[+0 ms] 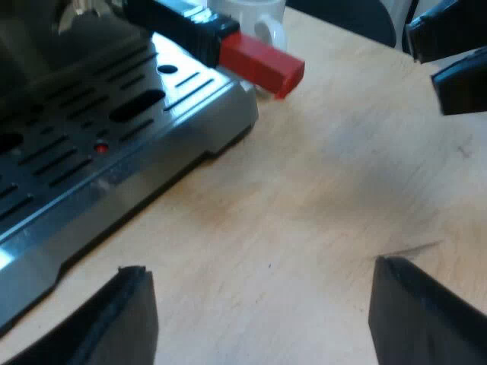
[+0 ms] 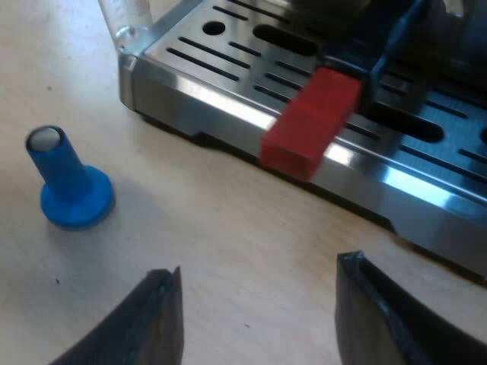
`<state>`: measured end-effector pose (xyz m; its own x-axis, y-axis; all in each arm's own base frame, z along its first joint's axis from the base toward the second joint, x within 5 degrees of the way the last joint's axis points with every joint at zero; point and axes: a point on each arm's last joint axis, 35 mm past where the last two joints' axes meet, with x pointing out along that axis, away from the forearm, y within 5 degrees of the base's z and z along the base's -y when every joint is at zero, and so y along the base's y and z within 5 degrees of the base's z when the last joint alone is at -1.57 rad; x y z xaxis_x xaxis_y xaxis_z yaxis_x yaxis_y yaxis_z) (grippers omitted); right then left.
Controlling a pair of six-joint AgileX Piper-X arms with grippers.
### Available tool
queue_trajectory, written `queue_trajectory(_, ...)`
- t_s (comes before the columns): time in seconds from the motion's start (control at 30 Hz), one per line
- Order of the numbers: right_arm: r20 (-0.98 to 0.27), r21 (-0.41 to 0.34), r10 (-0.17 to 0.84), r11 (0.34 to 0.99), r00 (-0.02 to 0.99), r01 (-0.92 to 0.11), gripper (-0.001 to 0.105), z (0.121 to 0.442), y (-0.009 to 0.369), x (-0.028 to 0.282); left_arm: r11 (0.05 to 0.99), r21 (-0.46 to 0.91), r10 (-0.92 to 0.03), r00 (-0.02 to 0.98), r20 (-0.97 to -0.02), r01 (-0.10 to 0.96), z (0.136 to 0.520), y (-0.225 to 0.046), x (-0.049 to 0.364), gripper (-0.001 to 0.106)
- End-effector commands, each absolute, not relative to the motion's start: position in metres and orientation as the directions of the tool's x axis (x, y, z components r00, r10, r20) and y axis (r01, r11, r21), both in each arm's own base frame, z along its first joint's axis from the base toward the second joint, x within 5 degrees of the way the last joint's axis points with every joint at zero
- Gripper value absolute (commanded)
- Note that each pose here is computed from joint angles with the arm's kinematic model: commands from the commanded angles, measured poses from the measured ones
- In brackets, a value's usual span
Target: Grind coffee beans and then tamp
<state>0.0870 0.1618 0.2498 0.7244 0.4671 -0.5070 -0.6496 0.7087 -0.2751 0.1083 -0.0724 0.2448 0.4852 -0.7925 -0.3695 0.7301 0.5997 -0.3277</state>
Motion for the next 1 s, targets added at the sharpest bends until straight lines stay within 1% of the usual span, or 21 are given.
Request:
queue_trajectory(0.03, -0.463, -0.274, 0.467, 0.733, 0.754, -0.623, 0.038, 0.244, 0.175, 0.086, 0.583, -0.328, -0.805, 0.473, -0.358, 0.743, 0.244, -0.073, 0.108, 0.062)
queue_trajectory(0.07, -0.466, -0.284, 0.460, 0.731, 0.756, -0.620, 0.033, 0.240, 0.179, 0.087, 0.584, -0.329, -0.804, 0.473, -0.360, 0.742, 0.243, -0.073, 0.108, 0.062)
queue_trajectory(0.1, -0.466, -0.285, 0.459, 0.731, 0.756, -0.620, 0.031, 0.239, 0.182, 0.087, 0.584, -0.331, -0.804, 0.472, -0.363, 0.741, 0.243, -0.073, 0.108, 0.062)
queue_trajectory(0.17, -0.463, -0.285, 0.460, 0.732, 0.757, -0.619, 0.023, 0.233, 0.190, 0.090, 0.584, -0.331, -0.804, 0.472, -0.363, 0.741, 0.243, -0.073, 0.108, 0.062)
queue_trajectory(0.23, -0.458, -0.285, 0.459, 0.735, 0.761, -0.615, 0.020, 0.229, 0.196, 0.092, 0.585, -0.332, -0.803, 0.471, -0.365, 0.740, 0.242, -0.073, 0.108, 0.062)
queue_trajectory(0.33, -0.439, -0.300, 0.431, 0.757, 0.789, -0.581, 0.020, 0.222, 0.204, 0.097, 0.585, -0.332, -0.803, 0.471, -0.365, 0.741, 0.242, -0.073, 0.108, 0.062)
queue_trajectory(0.4, -0.426, -0.298, 0.410, 0.778, 0.807, -0.553, 0.020, 0.218, 0.209, 0.099, 0.585, -0.332, -0.803, 0.471, -0.365, 0.741, 0.242, -0.073, 0.108, 0.062)
queue_trajectory(0.47, -0.405, -0.278, 0.359, 0.828, 0.841, -0.487, 0.020, 0.212, 0.212, 0.102, 0.585, -0.332, -0.803, 0.471, -0.365, 0.741, 0.242, -0.073, 0.108, 0.062)
queue_trajectory(0.5, -0.403, -0.271, 0.343, 0.841, 0.848, -0.469, 0.020, 0.211, 0.212, 0.103, 0.585, -0.332, -0.803, 0.471, -0.365, 0.741, 0.242, -0.073, 0.108, 0.062)
queue_trajectory(0.57, -0.397, -0.237, 0.284, 0.887, 0.873, -0.396, 0.020, 0.205, 0.213, 0.105, 0.585, -0.332, -0.803, 0.471, -0.365, 0.741, 0.242, -0.073, 0.108, 0.062)
queue_trajectory(0.67, -0.391, -0.226, 0.247, 0.908, 0.887, -0.352, 0.020, 0.199, 0.215, 0.106, 0.585, -0.332, -0.803, 0.471, -0.365, 0.741, 0.242, -0.073, 0.108, 0.062)
queue_trajectory(0.8, -0.383, -0.226, 0.239, 0.912, 0.892, -0.342, 0.020, 0.194, 0.219, 0.108, 0.585, -0.333, -0.803, 0.471, -0.365, 0.740, 0.242, -0.073, 0.108, 0.062)
queue_trajectory(0.9, -0.358, -0.219, 0.224, 0.924, 0.906, -0.315, 0.020, 0.194, 0.222, 0.110, 0.572, -0.339, -0.812, 0.459, -0.361, 0.747, 0.242, -0.074, 0.107, 0.062)
queue_trajectory(1.0, -0.332, -0.226, 0.189, 0.935, 0.924, -0.272, 0.020, 0.195, 0.221, 0.111, 0.567, -0.344, -0.816, 0.453, -0.360, 0.748, 0.242, -0.074, 0.107, 0.062)
